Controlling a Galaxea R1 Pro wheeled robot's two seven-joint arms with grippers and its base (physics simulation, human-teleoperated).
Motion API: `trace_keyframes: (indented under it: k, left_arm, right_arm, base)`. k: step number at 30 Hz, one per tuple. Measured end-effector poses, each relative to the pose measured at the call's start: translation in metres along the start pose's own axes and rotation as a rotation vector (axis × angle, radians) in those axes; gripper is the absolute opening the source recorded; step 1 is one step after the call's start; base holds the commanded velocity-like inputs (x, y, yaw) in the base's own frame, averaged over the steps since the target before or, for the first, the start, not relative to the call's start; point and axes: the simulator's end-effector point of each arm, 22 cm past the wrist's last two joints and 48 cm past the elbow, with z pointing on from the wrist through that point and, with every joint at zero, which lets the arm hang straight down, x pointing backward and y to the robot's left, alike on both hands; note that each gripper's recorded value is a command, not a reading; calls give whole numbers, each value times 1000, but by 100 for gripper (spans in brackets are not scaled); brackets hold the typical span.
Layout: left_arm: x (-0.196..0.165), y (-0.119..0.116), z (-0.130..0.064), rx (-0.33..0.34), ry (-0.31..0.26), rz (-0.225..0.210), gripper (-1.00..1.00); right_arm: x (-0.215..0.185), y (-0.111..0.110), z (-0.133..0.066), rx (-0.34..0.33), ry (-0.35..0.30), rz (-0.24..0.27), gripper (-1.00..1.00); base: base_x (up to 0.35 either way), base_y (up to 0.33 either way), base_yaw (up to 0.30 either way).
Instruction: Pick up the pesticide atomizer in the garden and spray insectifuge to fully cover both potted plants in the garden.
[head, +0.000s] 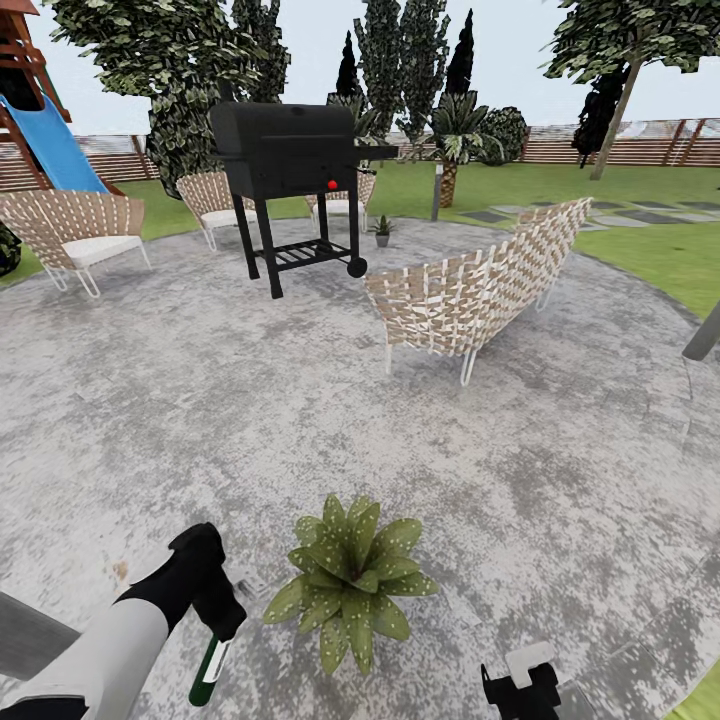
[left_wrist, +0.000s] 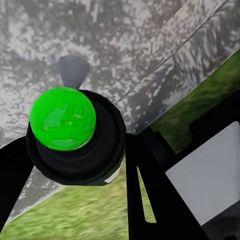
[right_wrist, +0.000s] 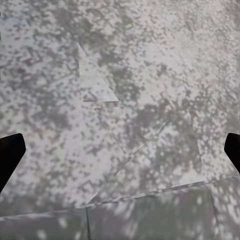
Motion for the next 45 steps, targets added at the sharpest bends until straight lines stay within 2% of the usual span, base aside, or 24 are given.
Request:
trace_keyframes:
  k: [10, 26, 28, 29, 31, 35, 38, 40, 45]
  left_arm:
    - [-1, 0, 0, 0, -3, -1, -100]
    - [-4, 2, -3, -4, -16, -2, -100]
    - [-8, -1, -4, 9, -33, 0, -100]
    - [-13, -4, -4, 23, -57, 21, -100]
    - [-26, -9, -6, 48, -124, 96, -100]
    - [-40, -19, -7, 96, -209, 157, -100]
    - [-44, -22, -5, 108, -278, 248, -100]
    - [-45, -21, -6, 115, -308, 250, -100]
    - [-47, -22, -7, 129, -337, 238, -100]
  right_arm:
    - [0, 0, 0, 0, 0, 0, 100]
    - [0, 0, 0, 0, 0, 0, 100]
    - [0, 0, 0, 0, 1, 0, 100]
    - [0, 0, 0, 0, 0, 0, 100]
    - [0, 1, 0, -1, 0, 0, 100]
    - [0, 1, 0, -2, 0, -1, 100]
    - [0, 2, 0, -3, 0, -1, 100]
    - [0, 3, 0, -5, 0, -1, 100]
    - [0, 3, 0, -4, 1, 0, 100]
  base:
    - [-23, -134, 161]
    - [-261, -172, 125]
    - [-292, -122, 9]
    - [-294, -119, 3]
    - [-297, -117, 1]
    - [-303, -106, 0]
    - [-305, -100, 0]
    - [-307, -95, 0]
    - [-290, -65, 0]
